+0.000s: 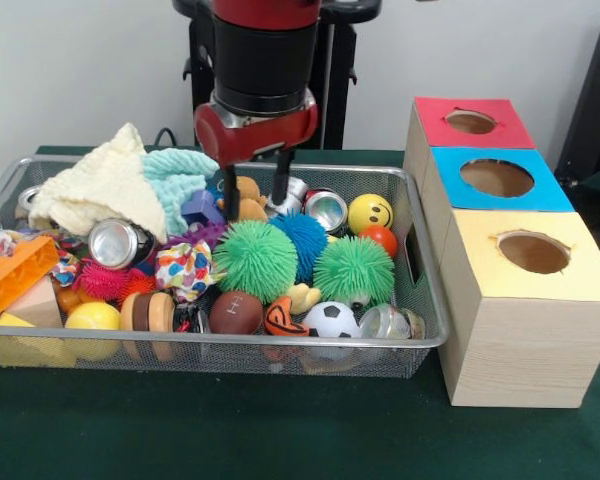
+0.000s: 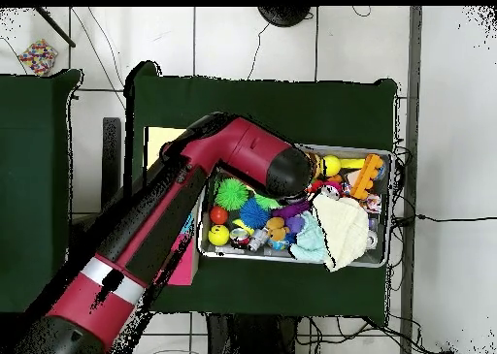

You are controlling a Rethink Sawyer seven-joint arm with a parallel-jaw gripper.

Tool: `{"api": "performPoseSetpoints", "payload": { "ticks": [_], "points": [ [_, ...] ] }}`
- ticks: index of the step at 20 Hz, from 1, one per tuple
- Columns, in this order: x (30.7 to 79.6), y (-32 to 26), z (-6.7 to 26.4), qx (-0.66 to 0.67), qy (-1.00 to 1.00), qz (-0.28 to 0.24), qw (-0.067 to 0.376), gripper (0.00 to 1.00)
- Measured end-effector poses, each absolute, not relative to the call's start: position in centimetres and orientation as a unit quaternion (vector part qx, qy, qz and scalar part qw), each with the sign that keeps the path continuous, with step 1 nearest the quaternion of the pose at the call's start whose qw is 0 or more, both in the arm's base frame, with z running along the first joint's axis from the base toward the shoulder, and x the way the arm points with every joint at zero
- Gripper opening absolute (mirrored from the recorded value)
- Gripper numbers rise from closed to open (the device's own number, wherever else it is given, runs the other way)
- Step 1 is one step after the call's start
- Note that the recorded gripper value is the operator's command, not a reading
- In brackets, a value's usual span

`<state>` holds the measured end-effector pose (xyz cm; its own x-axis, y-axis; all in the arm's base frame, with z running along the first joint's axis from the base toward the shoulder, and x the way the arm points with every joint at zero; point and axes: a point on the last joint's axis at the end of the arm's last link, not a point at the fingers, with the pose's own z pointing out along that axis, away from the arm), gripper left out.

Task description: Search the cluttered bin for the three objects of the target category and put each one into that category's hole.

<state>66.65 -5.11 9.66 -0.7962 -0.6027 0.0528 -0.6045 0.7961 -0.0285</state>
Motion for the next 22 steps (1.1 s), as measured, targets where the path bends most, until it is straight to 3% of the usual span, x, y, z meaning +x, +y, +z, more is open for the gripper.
{"api": "performPoseSetpoints", "payload": {
  "ticks": [10, 22],
  "points": [
    [66.0, -7.4, 9.3, 0.334, -0.937, 0.063, 0.077, 1.00],
    [65.6, -13.5, 6.1, 0.340, -0.923, 0.083, 0.160, 1.00]
  ]
}}
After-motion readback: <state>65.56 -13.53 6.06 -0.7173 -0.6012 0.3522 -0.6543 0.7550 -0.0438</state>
